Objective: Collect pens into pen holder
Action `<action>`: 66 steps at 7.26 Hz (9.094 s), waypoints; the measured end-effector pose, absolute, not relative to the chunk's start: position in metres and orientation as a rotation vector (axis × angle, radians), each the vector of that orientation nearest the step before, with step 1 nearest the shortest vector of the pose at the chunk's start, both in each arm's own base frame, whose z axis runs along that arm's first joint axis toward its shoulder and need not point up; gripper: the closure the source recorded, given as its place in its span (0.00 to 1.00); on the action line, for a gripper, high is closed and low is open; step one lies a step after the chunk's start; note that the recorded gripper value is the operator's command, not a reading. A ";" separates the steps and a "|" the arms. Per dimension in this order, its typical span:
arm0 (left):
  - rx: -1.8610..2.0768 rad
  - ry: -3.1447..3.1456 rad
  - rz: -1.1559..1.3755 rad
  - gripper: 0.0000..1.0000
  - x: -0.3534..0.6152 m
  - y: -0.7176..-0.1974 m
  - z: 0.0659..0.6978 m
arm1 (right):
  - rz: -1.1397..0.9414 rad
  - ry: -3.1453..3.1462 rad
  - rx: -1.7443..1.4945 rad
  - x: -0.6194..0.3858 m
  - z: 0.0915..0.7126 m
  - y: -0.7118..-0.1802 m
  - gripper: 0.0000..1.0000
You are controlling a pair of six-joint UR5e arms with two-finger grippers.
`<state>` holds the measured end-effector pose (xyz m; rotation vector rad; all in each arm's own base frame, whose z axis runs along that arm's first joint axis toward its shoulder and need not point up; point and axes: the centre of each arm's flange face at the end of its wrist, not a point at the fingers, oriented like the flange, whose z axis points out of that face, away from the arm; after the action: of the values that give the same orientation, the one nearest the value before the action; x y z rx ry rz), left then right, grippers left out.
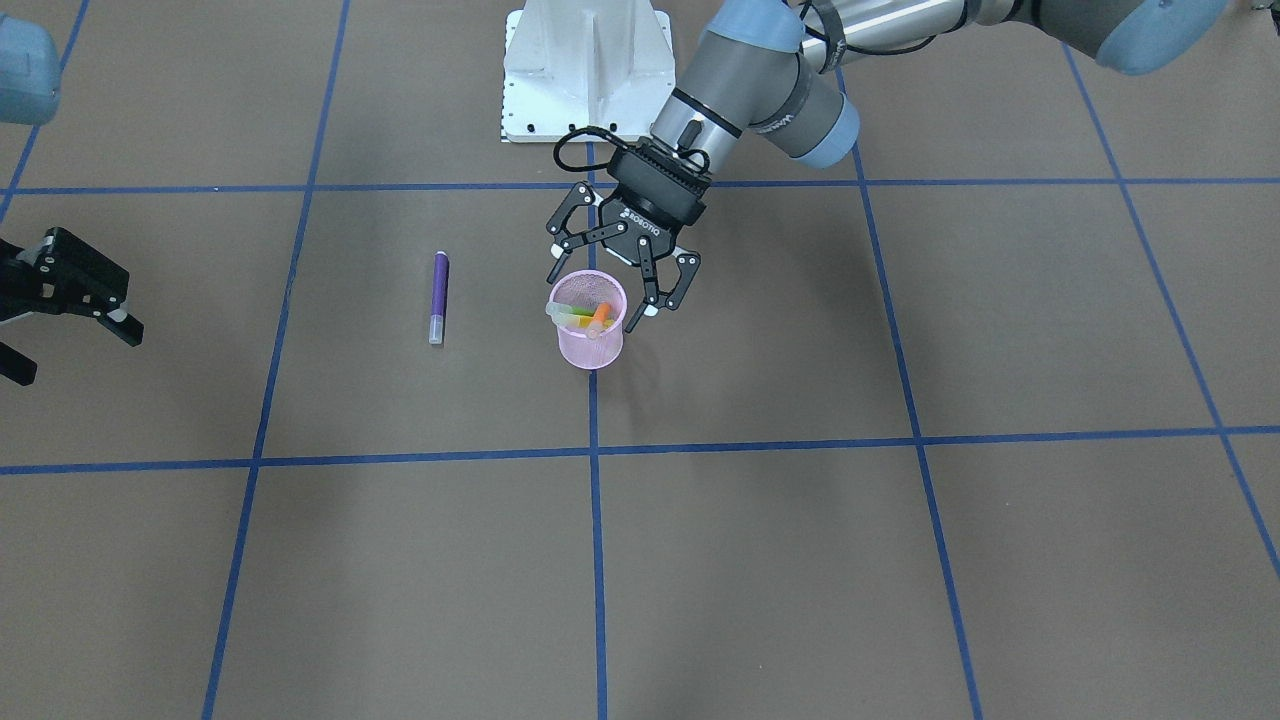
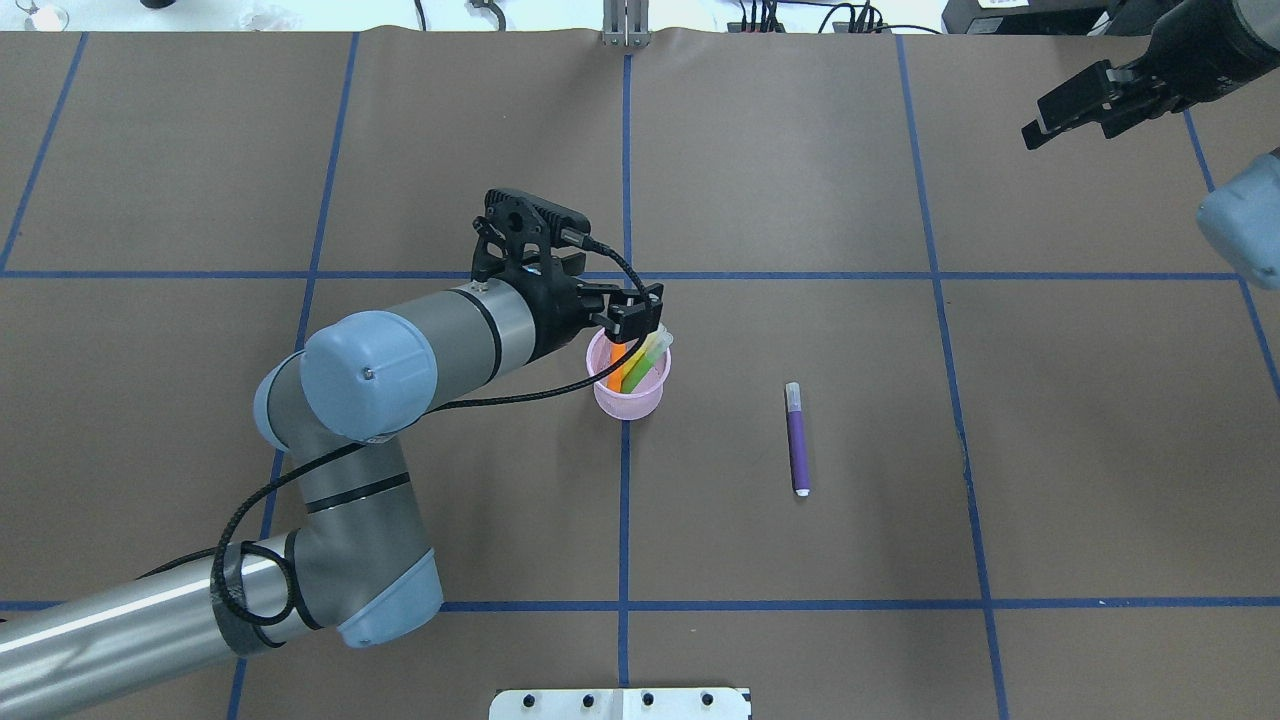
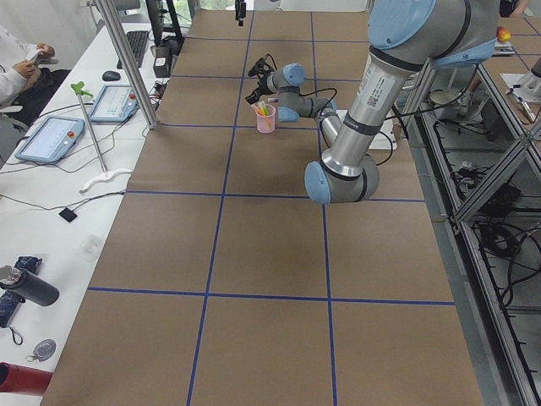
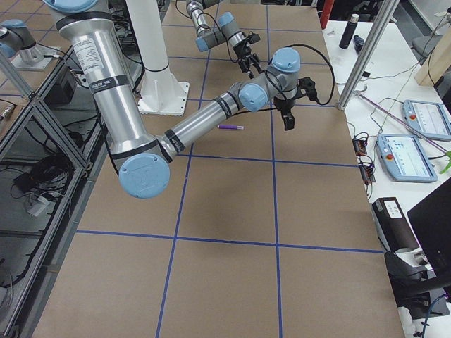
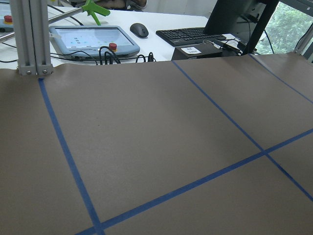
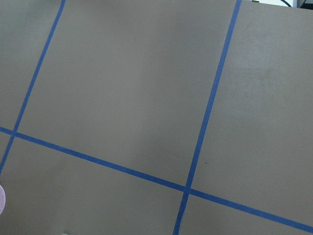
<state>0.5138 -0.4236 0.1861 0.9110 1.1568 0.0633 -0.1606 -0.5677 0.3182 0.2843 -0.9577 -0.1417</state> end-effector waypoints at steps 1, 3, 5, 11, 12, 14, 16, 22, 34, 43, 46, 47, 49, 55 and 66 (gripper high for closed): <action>0.861 1.085 0.067 0.01 0.493 -0.430 0.210 | -0.100 -0.957 0.263 -0.179 0.309 -0.564 0.01; 0.658 0.963 0.108 0.01 0.428 -0.451 0.252 | 0.019 -0.923 0.239 -0.233 0.290 -0.541 0.01; 0.457 0.916 0.134 0.01 0.347 -0.477 0.285 | 0.072 -0.889 0.227 -0.300 0.279 -0.510 0.02; 0.342 0.879 0.206 0.01 0.255 -0.489 0.334 | 0.195 -0.810 0.249 -0.461 0.304 -0.393 0.27; 0.340 0.878 0.203 0.01 0.255 -0.489 0.335 | 0.211 -0.797 0.263 -0.479 0.311 -0.376 0.30; 0.335 0.878 0.196 0.01 0.255 -0.489 0.336 | 0.210 -0.771 0.272 -0.499 0.323 -0.359 0.45; 0.334 0.877 0.193 0.01 0.255 -0.489 0.336 | 0.195 -0.751 0.270 -0.507 0.332 -0.356 0.49; 0.336 0.878 0.191 0.01 0.256 -0.489 0.336 | 0.163 -0.716 0.262 -0.518 0.348 -0.355 1.00; 0.319 0.891 0.156 0.01 0.260 -0.487 0.333 | 0.667 -0.971 0.580 -0.502 0.181 -0.378 1.00; 0.322 0.893 0.160 0.01 0.264 -0.491 0.330 | 0.671 -0.914 0.640 -0.559 0.175 -0.371 0.11; 0.322 0.895 0.159 0.01 0.264 -0.491 0.330 | 0.650 -0.891 0.635 -0.555 0.168 -0.370 0.02; 0.322 0.898 0.157 0.01 0.263 -0.490 0.329 | 0.633 -0.895 0.613 -0.545 0.162 -0.374 0.01; 0.319 0.896 0.154 0.00 0.259 -0.488 0.331 | 0.572 -0.901 0.512 -0.506 0.158 -0.408 0.01; 0.271 0.700 0.287 0.00 0.129 -0.483 0.406 | 0.037 -0.820 0.299 -0.259 0.286 -0.555 0.01; 0.065 0.787 0.144 0.00 -0.077 -0.430 0.635 | -0.231 -0.683 0.041 0.065 0.644 -0.460 0.01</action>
<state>-0.0774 -0.4295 0.6345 0.0653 0.7870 0.1438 0.0653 -0.4599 0.6441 0.0414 -0.6834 -0.2311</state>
